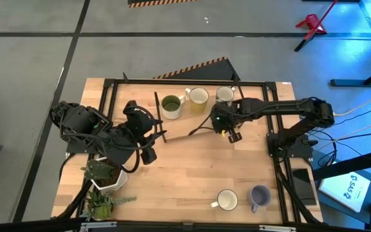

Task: Place coffee mugs
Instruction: Put the green mug on the shelf

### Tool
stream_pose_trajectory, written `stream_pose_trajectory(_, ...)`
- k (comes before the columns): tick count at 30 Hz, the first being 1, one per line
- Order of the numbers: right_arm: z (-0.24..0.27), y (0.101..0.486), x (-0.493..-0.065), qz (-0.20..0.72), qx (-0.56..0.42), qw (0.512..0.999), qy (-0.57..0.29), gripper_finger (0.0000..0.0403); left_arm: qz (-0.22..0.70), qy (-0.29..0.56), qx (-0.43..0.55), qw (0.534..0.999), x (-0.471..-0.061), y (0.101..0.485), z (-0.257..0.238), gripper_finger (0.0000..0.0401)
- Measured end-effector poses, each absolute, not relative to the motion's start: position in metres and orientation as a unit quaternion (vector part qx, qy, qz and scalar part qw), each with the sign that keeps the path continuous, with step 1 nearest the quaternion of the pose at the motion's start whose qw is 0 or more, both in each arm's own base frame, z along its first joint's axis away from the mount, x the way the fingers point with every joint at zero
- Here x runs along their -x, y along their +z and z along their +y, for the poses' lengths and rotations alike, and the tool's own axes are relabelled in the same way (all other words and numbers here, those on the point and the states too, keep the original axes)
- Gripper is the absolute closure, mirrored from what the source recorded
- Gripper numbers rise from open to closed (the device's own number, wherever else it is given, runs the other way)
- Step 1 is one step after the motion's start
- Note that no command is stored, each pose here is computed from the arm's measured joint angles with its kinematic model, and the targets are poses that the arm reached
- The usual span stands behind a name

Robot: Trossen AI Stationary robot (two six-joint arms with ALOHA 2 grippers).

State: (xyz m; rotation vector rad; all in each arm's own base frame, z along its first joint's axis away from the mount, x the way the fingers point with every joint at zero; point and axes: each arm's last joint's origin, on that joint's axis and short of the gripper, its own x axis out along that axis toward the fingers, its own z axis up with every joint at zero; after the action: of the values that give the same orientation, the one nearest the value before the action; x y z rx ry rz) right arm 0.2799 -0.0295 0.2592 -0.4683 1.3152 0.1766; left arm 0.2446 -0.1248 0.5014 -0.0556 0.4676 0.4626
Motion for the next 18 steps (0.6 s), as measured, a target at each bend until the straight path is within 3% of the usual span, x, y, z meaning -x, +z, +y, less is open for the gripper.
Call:
stream_pose_trajectory(13,-0.0289,0.2583,-0.2766,0.618,0.214,0.752,0.085,0.0399,0.233,0.223,0.017,0.946,-0.2447,0.5013,-0.1248,0.0259)
stream_pose_trajectory(18,-0.0294,0.2587,-0.2752,0.624,0.219,0.746,0.078,0.0359,0.233,0.223,0.016,0.946,-0.2447,0.5013,-0.1248,0.0259)
